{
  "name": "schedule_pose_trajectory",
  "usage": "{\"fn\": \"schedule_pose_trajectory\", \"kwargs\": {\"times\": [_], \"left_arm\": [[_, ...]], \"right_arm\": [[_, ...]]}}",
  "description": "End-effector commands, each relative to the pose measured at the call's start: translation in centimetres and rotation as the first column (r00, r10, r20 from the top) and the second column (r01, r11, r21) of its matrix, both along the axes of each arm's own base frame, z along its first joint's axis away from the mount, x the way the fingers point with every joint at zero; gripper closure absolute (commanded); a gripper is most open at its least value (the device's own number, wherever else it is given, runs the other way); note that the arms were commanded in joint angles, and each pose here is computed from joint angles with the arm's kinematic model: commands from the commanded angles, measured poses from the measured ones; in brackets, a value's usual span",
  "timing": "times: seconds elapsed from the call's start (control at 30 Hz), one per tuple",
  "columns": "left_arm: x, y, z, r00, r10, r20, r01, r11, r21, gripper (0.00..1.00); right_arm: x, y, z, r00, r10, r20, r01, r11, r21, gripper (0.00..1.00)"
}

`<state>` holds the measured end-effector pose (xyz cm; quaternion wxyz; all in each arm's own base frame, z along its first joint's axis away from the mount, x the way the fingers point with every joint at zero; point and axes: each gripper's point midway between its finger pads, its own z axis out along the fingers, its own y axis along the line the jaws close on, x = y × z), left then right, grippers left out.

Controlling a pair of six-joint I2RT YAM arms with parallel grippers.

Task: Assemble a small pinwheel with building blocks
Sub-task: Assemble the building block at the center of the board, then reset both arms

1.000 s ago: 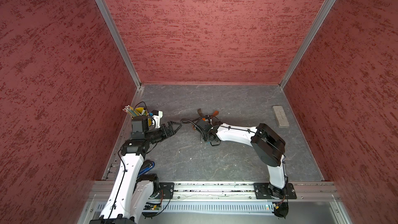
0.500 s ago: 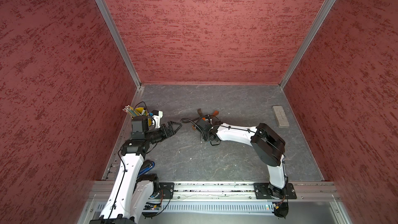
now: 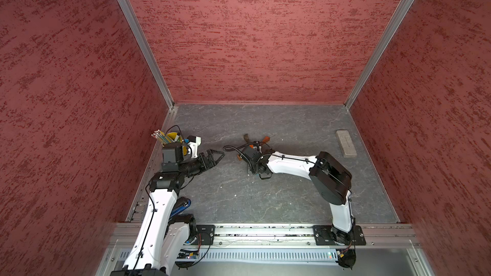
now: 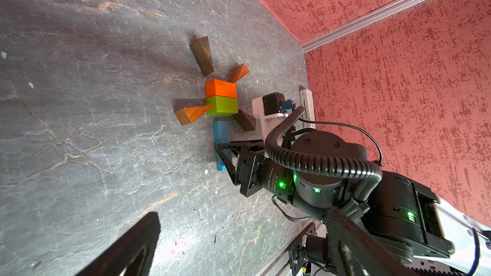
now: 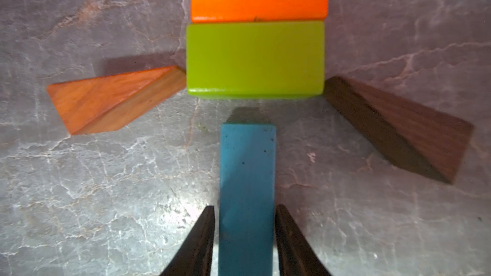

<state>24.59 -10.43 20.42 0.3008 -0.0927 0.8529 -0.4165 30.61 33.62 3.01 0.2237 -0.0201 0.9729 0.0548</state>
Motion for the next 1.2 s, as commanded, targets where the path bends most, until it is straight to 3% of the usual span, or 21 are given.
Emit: {"fn": "schedule_pose_trajectory", "kwargs": {"times": [0.0, 0.2, 0.33, 0.47, 0.7, 0.8, 0.87, 0.97, 1.03, 1.07, 1.1, 1.17], "left_arm": [[0.0, 0.0, 0.3, 0.999, -0.009, 0.035, 0.008, 1.0, 0.003, 0.0], [0.0, 0.0, 0.3, 0.999, -0.01, 0.037, 0.01, 1.0, 0.005, 0.0], [0.1, 0.0, 0.3, 0.999, -0.01, 0.041, 0.01, 1.0, 0.008, 0.0], [0.2, 0.1, 0.2, 0.999, -0.009, 0.038, 0.009, 1.0, 0.009, 0.0], [0.7, 0.5, 0.2, 0.998, 0.004, 0.07, -0.005, 1.0, 0.023, 0.0], [1.7, 0.9, 0.2, 0.994, 0.013, 0.109, -0.019, 0.998, 0.055, 0.0], [3.2, 2.1, 0.0, 0.988, 0.056, 0.144, -0.076, 0.988, 0.137, 0.0], [6.3, 4.9, 0.0, 0.945, 0.157, 0.287, -0.243, 0.925, 0.291, 0.0], [7.9, 6.6, -0.4, 0.884, 0.197, 0.424, -0.378, 0.835, 0.4, 0.0], [8.5, 7.2, -0.6, 0.849, 0.194, 0.491, -0.437, 0.78, 0.447, 0.0], [9.0, 7.7, -1.0, 0.828, 0.185, 0.53, -0.477, 0.729, 0.491, 0.0], [10.4, 8.7, -2.5, 0.818, 0.16, 0.553, -0.513, 0.639, 0.574, 0.0]], "right_arm": [[0.7, -0.4, 0.1, 0.999, -0.024, 0.029, 0.024, 1.0, -0.001, 0.59], [0.5, -0.6, 0.9, 0.999, -0.025, 0.046, 0.025, 1.0, -0.009, 0.51], [0.3, -1.4, 2.2, 0.996, -0.042, 0.08, 0.044, 0.999, -0.022, 0.32], [-0.2, -2.2, 4.4, 0.99, -0.061, 0.127, 0.062, 0.998, -0.003, 0.3], [-1.7, -2.6, 13.8, 0.955, -0.037, 0.294, -0.007, 0.989, 0.146, 0.29], [-1.1, -5.5, 18.6, 0.9, -0.05, 0.433, -0.045, 0.978, 0.205, 0.25], [0.0, -8.7, 20.1, 0.862, -0.069, 0.501, -0.052, 0.973, 0.224, 0.16], [2.5, -14.2, 20.8, 0.8, -0.122, 0.587, -0.008, 0.977, 0.214, 0.08], [3.4, -17.6, 20.5, 0.749, -0.149, 0.646, 0.032, 0.981, 0.189, 0.04], [3.2, -19.5, 18.5, 0.763, -0.165, 0.625, 0.076, 0.983, 0.166, 0.04], [4.2, -20.2, 20.6, 0.681, -0.155, 0.716, 0.058, 0.986, 0.158, 0.02], [4.8, -23.0, 20.7, 0.585, -0.146, 0.798, 0.109, 0.989, 0.101, 0.02]]}}
